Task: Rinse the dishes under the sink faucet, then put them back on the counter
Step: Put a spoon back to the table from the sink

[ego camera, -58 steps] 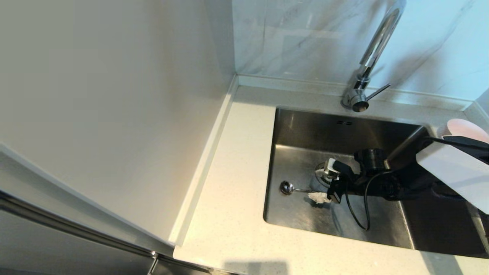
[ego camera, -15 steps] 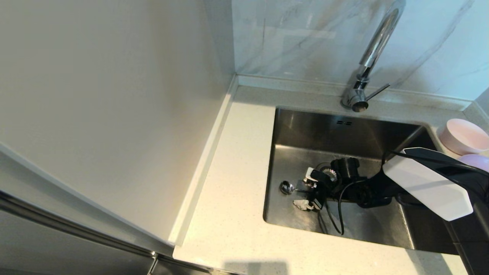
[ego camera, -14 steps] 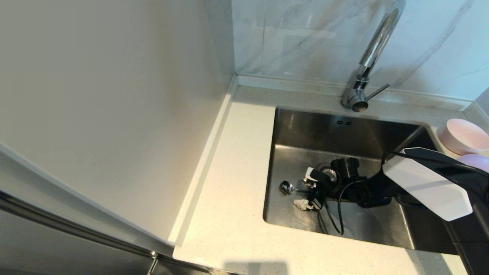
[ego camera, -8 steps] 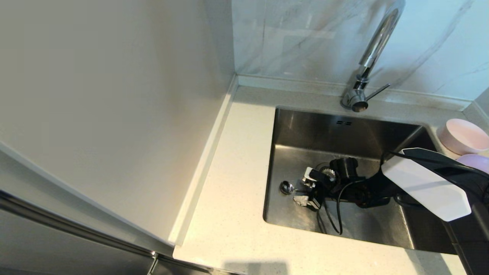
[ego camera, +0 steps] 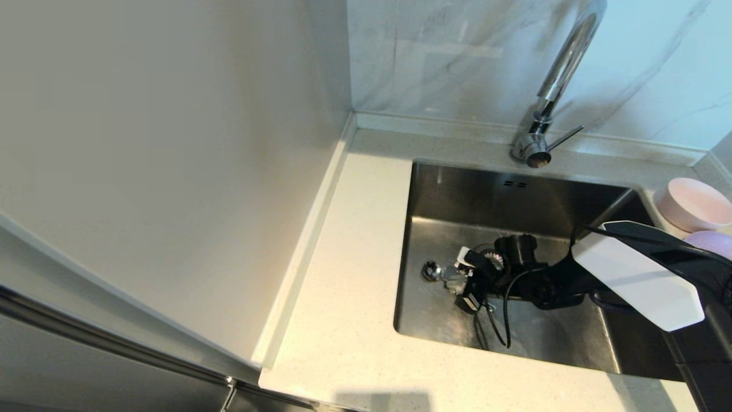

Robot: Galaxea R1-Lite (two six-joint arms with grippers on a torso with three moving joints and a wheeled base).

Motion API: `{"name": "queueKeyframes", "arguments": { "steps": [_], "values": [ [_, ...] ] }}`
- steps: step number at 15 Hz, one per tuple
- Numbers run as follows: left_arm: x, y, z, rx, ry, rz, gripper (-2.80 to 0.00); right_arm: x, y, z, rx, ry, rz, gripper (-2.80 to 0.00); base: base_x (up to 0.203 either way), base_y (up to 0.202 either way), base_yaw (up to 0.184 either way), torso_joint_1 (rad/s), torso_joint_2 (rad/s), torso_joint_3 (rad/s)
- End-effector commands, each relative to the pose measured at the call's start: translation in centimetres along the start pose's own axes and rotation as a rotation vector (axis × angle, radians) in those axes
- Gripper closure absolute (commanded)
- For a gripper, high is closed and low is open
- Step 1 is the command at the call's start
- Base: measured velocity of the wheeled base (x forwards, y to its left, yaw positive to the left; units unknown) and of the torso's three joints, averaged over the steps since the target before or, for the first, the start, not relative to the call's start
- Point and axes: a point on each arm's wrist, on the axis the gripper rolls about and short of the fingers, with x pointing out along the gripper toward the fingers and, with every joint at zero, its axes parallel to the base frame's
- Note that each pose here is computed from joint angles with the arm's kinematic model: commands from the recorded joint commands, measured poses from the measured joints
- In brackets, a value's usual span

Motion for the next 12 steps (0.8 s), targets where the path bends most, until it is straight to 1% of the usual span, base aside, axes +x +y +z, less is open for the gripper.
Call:
{"name": "queueKeyframes", "arguments": {
  "steps": [1,3,5,7,8,11,12],
  "values": [
    [0.0,0.0,0.0,0.0,0.0,0.001,0.0,0.0,-0.1,0.2,-0.005,-0.009,-0.001,0.0,0.0,0.0,0.0,0.0,0.0,0.0],
    [0.0,0.0,0.0,0.0,0.0,-0.001,0.0,-0.3,-0.3,0.6,-0.007,-0.015,-0.008,0.0,0.0,0.0,0.0,0.0,0.0,0.0],
    [0.0,0.0,0.0,0.0,0.0,0.001,0.0,-0.7,-0.7,1.2,0.012,-0.029,-0.021,0.0,0.0,0.0,0.0,0.0,0.0,0.0],
    [0.0,0.0,0.0,0.0,0.0,0.001,0.0,-1.1,-1.5,2.1,0.037,-0.052,-0.05,0.0,0.0,0.0,0.0,0.0,0.0,0.0],
    [0.0,0.0,0.0,0.0,0.0,0.001,0.0,-1.4,-2.3,2.4,0.039,-0.057,-0.083,0.0,0.0,0.0,0.0,0.0,0.0,0.0],
    [0.0,0.0,0.0,0.0,0.0,-0.001,0.0,-2.6,-4.0,1.9,0.057,-0.056,-0.134,0.0,0.0,0.0,0.0,0.0,0.0,0.0],
    [0.0,0.0,0.0,0.0,0.0,0.001,0.0,-3.0,-4.5,1.5,0.081,-0.056,-0.143,0.0,0.0,0.0,0.0,0.0,0.0,0.0]
  ]
}}
